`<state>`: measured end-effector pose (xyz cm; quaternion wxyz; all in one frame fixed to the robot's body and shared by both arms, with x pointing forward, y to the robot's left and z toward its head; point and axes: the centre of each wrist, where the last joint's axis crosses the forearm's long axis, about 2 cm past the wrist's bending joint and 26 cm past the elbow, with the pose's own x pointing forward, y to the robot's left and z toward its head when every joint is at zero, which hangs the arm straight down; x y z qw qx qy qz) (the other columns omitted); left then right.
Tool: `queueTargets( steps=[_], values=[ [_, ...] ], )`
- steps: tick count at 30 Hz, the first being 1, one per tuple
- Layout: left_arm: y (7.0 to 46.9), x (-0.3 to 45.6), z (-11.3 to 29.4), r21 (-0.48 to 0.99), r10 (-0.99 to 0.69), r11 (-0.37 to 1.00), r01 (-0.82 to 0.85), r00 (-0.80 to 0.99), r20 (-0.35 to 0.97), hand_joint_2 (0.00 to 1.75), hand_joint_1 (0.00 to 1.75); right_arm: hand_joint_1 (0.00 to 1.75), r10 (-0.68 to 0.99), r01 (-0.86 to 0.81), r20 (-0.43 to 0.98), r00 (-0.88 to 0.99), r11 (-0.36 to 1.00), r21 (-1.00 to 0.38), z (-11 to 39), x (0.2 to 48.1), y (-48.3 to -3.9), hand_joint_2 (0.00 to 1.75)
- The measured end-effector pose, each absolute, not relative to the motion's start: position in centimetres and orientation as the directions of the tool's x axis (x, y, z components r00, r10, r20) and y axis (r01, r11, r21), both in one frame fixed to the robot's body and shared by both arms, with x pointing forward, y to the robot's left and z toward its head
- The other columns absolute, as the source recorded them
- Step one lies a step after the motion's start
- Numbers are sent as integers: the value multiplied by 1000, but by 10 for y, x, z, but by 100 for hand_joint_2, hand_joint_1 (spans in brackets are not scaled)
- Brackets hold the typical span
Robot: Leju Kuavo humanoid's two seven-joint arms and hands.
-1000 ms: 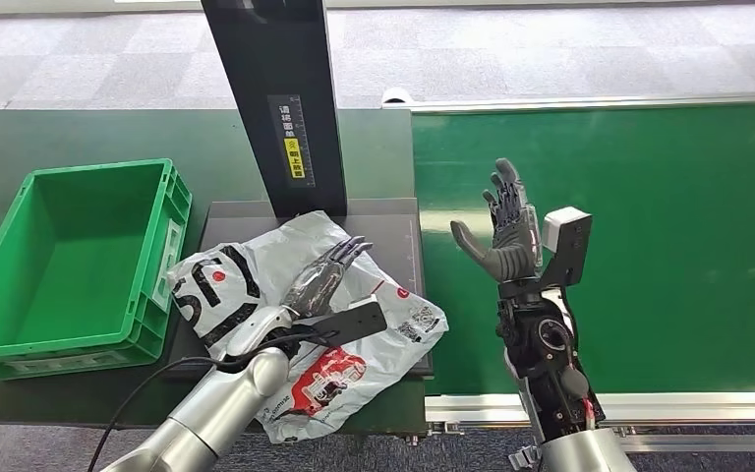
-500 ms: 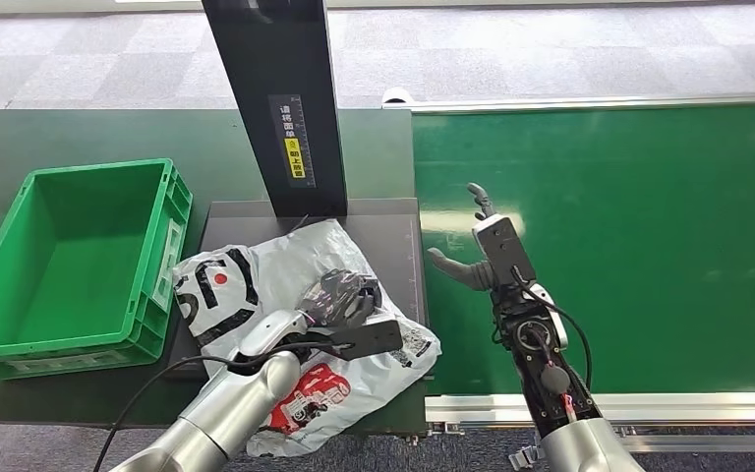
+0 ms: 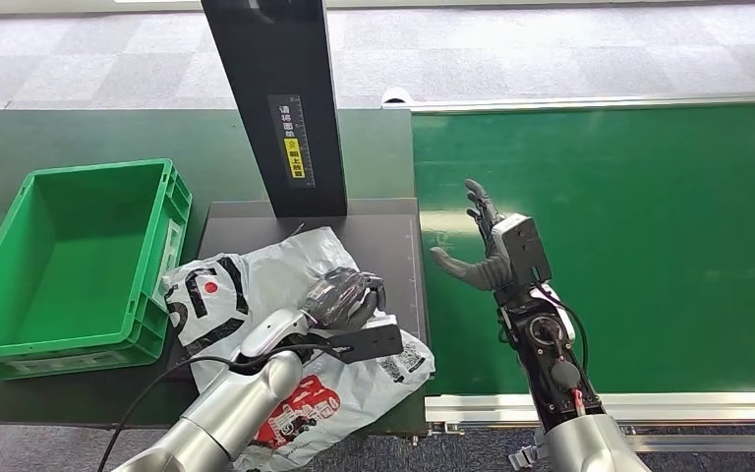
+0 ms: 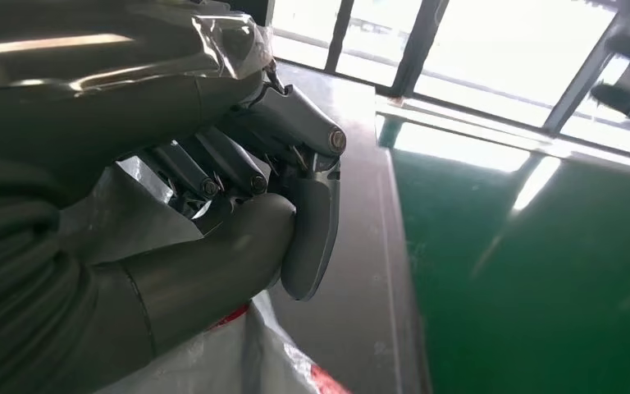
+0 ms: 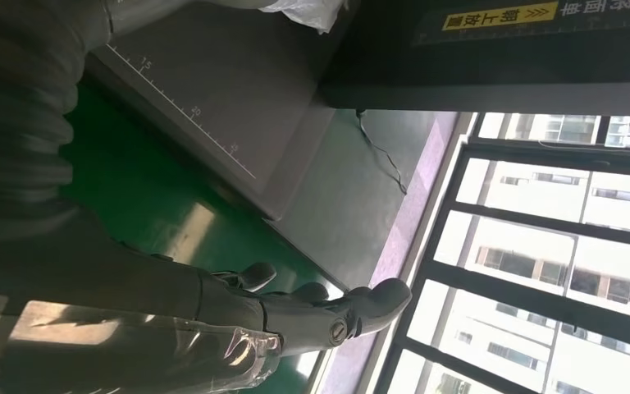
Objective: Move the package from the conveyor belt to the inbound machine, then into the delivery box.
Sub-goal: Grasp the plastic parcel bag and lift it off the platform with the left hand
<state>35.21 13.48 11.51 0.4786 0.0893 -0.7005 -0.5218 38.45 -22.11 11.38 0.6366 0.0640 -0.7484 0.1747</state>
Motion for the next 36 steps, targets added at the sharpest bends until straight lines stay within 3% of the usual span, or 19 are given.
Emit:
queueTargets(
  steps=[9, 16, 17, 18, 21, 22, 28, 36],
  values=[
    [138, 352, 155, 618, -424, 784, 66, -670, 609, 175, 175, 0, 102, -313, 979, -175, 937, -154, 110, 381, -224, 175],
    [147, 344, 185, 374, -418, 895, -243, -751, 511, 175, 175, 0, 93, -306, 978, -186, 941, -147, 109, 381, -225, 175],
    [148, 342, 188, 338, -423, 899, -280, -758, 496, 175, 168, 0, 91, -304, 978, -188, 941, -146, 109, 381, -225, 175],
    [150, 340, 192, 307, -428, 900, -309, -763, 485, 175, 135, 0, 90, -302, 978, -191, 942, -145, 109, 381, -225, 175],
    [153, 337, 200, 287, -446, 894, -345, -758, 477, 175, 10, 0, 84, -301, 977, -196, 943, -141, 109, 381, -225, 175],
    [154, 337, 201, 325, -461, 884, -336, -745, 481, 175, 0, 0, 82, -301, 977, -197, 943, -140, 109, 381, -225, 175],
    [162, 339, 180, 766, -695, 619, -173, -574, 433, 175, 0, 0, 81, -312, 977, -199, 939, -142, 111, 385, -226, 175],
    [185, 341, 152, 905, -827, 426, -18, -414, 381, 175, 0, 0, 122, -307, 976, -179, 936, -173, 110, 384, -229, 175]
  ],
)
